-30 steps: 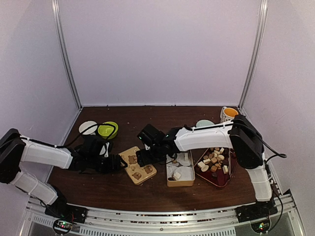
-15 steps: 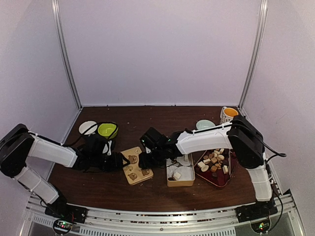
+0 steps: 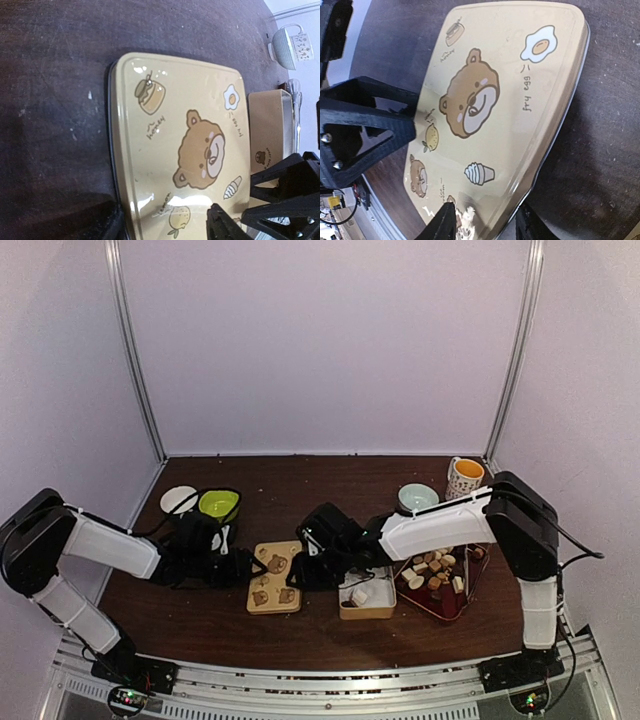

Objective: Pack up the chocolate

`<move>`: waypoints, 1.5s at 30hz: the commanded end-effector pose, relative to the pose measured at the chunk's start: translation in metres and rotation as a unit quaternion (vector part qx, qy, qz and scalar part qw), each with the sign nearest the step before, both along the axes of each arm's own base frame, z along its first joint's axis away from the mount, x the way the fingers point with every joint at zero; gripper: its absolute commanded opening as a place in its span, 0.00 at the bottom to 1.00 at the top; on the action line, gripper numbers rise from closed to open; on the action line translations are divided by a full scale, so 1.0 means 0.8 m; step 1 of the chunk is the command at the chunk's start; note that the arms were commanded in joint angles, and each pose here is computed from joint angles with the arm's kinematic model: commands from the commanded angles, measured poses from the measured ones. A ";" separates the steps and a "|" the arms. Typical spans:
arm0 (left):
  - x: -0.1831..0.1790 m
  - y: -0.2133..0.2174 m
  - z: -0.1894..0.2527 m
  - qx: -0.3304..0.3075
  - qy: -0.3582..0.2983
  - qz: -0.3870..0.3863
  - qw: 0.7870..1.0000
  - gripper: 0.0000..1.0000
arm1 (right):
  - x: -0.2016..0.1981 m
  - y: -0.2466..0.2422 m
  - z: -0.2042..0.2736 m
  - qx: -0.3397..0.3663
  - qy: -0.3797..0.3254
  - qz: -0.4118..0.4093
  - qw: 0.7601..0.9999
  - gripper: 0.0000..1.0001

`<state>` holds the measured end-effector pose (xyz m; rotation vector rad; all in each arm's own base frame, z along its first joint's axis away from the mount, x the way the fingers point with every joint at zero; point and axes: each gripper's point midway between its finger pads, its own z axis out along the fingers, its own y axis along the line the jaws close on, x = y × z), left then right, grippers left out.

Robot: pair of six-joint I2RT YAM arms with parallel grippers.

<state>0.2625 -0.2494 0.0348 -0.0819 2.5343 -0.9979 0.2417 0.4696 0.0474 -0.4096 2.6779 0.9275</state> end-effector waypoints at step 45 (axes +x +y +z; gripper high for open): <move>-0.034 0.005 0.017 -0.034 -0.001 -0.017 0.999 0.57 | 0.000 0.052 0.086 0.166 0.036 -0.017 0.985 0.09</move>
